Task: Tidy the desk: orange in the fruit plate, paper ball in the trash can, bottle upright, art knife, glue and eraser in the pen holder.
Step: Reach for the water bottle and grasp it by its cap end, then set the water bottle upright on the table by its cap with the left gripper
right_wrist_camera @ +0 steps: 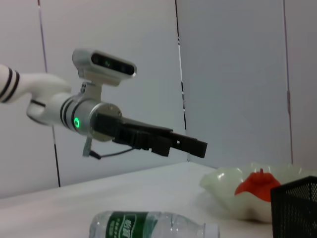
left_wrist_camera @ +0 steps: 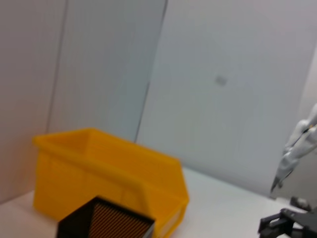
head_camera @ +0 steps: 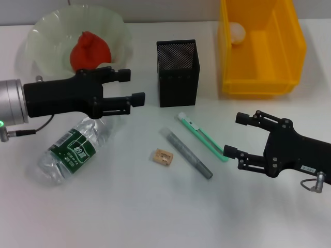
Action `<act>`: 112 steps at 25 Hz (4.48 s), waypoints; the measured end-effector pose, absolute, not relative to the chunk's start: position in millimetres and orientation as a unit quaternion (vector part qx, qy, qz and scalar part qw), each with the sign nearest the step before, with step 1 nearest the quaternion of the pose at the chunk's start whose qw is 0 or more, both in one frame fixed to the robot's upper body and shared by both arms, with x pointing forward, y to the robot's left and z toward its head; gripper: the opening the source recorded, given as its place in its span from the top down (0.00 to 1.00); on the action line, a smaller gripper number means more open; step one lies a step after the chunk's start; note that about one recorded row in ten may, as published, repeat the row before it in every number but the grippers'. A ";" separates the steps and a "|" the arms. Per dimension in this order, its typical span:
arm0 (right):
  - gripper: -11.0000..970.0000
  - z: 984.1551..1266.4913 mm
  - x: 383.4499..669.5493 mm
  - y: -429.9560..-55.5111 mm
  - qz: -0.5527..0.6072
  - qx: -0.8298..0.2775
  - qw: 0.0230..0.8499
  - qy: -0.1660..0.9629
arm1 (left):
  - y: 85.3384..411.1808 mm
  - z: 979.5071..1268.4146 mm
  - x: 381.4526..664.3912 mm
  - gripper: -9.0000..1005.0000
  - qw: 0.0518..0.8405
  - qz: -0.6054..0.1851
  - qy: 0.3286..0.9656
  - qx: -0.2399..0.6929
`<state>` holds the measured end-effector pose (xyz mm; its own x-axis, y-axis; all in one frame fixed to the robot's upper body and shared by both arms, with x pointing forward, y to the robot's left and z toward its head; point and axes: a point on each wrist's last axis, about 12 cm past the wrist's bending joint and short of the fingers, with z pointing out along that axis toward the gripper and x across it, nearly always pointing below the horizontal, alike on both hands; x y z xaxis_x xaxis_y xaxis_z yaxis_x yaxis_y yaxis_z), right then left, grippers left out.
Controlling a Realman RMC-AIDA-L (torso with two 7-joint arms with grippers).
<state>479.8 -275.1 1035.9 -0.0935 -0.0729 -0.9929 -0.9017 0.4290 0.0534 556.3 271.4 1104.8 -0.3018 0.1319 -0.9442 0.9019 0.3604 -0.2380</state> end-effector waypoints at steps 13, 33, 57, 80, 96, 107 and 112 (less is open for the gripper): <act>0.17 1031.9 487.0 -270.8 0.362 -0.385 0.542 0.654 | 273.8 1149.8 588.8 0.20 0.335 -0.315 0.799 0.388; 0.17 1031.8 487.4 -270.2 0.363 -0.392 0.537 0.653 | 206.1 1163.6 622.1 0.20 0.198 -0.157 0.894 0.371; 0.17 1031.1 487.0 -268.6 0.362 -0.393 0.537 0.653 | 192.6 1123.6 621.7 0.25 0.173 -0.109 0.896 0.394; 0.17 1031.4 485.8 -268.3 0.366 -0.392 0.537 0.651 | 197.1 1139.9 620.9 0.55 0.233 -0.123 0.872 0.412; 0.17 1031.5 486.4 -265.8 0.369 -0.394 0.535 0.650 | 244.2 1183.4 593.5 0.55 0.393 -0.261 0.775 0.420; 0.17 1031.8 487.0 -264.7 0.370 -0.394 0.536 0.649 | 262.2 1179.8 580.8 0.55 0.426 -0.278 0.742 0.436; 0.17 1032.1 487.1 -263.8 0.372 -0.395 0.536 0.647 | 264.4 1176.1 575.3 0.55 0.435 -0.283 0.733 0.440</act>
<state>487.1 -263.8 1032.1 -0.1137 -0.1127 -0.9871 -0.9093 0.4121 0.0577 575.3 264.4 1176.1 -0.2346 0.3989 -0.8865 0.8916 0.4517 -0.0326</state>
